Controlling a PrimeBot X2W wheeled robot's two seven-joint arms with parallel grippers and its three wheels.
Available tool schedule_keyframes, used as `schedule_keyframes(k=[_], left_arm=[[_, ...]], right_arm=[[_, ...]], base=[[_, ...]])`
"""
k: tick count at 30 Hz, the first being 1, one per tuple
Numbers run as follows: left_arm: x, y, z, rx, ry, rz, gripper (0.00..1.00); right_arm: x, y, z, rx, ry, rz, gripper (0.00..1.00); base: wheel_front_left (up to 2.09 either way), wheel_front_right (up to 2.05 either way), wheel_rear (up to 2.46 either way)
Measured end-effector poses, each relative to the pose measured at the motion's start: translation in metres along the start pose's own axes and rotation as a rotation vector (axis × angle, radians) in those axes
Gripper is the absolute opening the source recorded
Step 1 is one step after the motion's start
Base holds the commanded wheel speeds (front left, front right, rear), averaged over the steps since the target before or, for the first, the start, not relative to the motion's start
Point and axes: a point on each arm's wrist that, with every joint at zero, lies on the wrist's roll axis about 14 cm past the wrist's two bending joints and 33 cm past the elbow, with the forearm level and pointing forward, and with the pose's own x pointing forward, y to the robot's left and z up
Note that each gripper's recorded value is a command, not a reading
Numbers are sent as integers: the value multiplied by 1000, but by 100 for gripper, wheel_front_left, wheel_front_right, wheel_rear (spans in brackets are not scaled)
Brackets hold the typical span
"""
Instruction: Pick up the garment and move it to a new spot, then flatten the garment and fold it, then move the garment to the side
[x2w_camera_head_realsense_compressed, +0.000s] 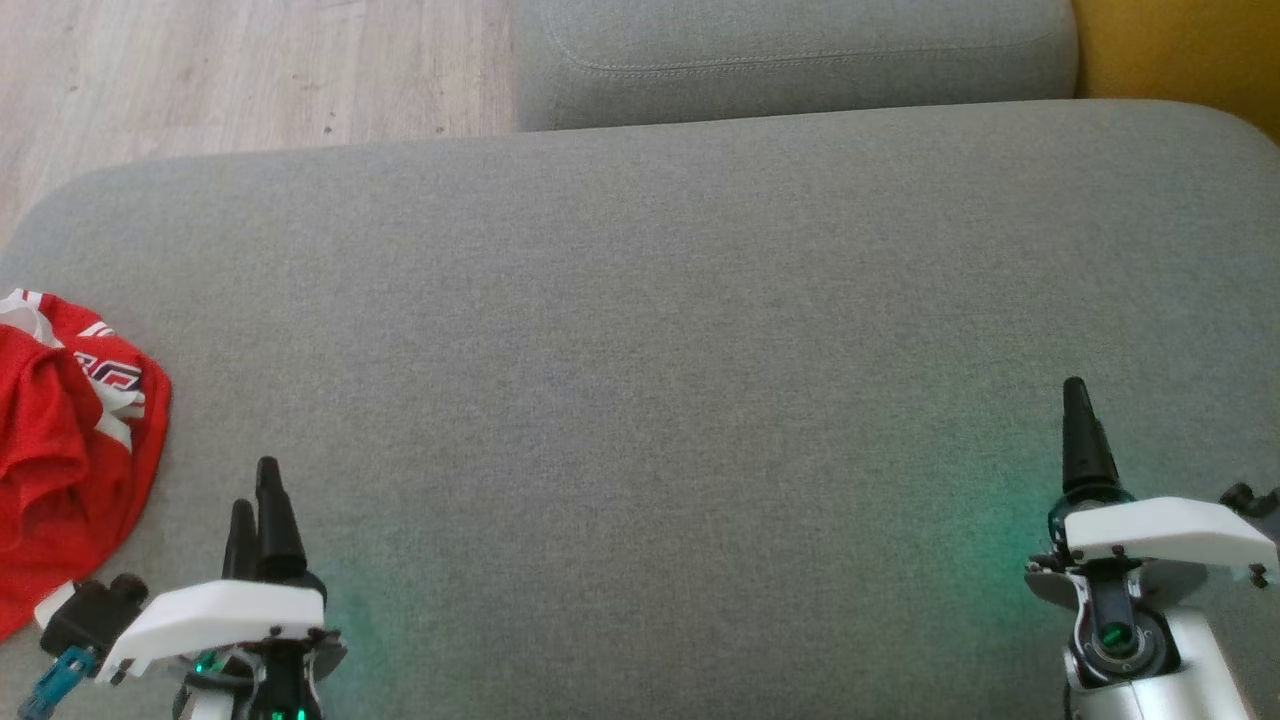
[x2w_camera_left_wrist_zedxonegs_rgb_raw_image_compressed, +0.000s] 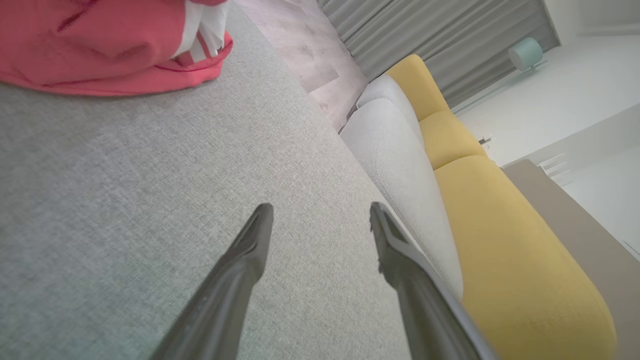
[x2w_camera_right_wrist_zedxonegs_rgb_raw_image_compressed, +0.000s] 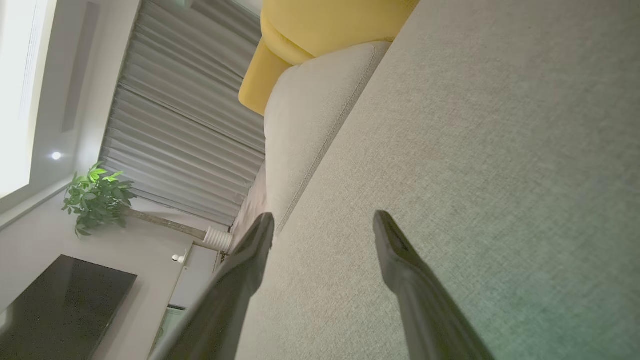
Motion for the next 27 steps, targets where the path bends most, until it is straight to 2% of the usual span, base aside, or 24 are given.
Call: schedule_keyframes(k=[27], left_arm=[[9,-1,-4,371,3,-3,100]], right_arm=[[20,19,-5,-354,-2,52,100]], base=[[0,0,0]])
